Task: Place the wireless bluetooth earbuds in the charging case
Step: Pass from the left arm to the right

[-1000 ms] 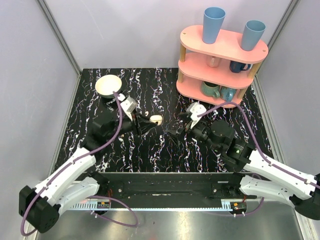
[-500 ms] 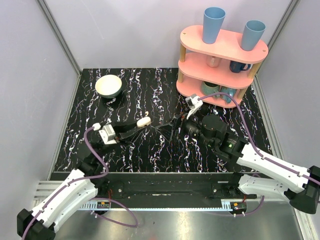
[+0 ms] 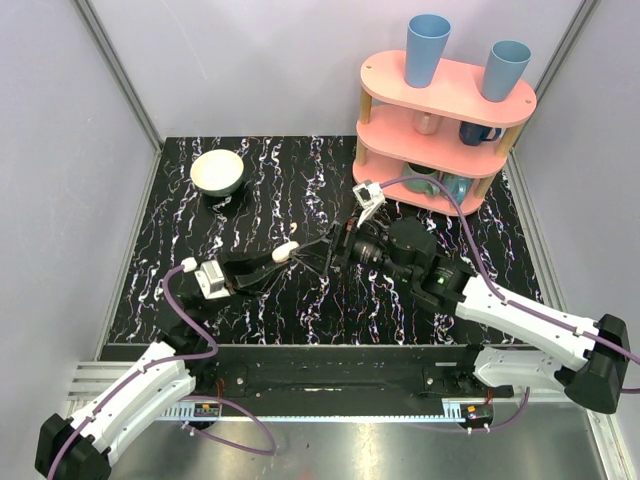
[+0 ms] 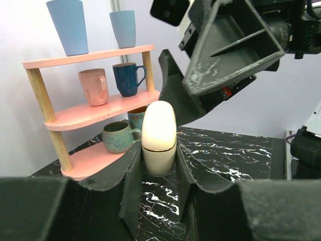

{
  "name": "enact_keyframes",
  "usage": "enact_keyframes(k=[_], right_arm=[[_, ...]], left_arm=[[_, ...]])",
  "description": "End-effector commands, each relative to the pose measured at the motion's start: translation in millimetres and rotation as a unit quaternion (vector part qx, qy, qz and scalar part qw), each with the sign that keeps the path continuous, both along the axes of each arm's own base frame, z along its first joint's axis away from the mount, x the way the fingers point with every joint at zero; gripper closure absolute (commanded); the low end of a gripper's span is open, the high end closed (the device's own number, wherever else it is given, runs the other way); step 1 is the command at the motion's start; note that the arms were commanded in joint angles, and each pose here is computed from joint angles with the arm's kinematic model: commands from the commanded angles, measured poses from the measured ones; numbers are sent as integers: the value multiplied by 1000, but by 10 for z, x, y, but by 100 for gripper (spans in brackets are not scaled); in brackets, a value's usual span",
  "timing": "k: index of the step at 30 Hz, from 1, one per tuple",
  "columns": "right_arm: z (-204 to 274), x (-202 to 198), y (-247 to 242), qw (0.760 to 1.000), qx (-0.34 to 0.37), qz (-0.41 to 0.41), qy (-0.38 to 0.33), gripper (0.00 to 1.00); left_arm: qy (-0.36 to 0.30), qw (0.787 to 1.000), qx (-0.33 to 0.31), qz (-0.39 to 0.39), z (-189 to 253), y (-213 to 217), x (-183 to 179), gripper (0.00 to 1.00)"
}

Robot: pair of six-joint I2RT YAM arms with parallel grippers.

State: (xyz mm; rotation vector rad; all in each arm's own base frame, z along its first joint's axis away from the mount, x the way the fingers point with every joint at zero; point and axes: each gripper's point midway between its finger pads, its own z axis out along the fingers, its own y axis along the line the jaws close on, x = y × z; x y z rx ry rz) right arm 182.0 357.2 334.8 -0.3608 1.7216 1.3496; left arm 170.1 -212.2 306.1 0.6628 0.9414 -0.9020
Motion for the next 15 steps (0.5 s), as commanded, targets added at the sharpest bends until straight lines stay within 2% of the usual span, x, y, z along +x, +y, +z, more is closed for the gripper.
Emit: enact_keyframes(k=[1, 10, 15], right_arm=[[412, -18, 110, 997, 73, 9, 26, 6], [423, -15, 216, 984, 130, 15, 124, 13], [292, -42, 268, 978, 128, 23, 164, 17]], left_arm=[[-48, 998, -15, -25, 227, -11, -149, 100], [-53, 998, -14, -11, 216, 11, -114, 100], [-56, 998, -15, 0, 229, 22, -73, 100]])
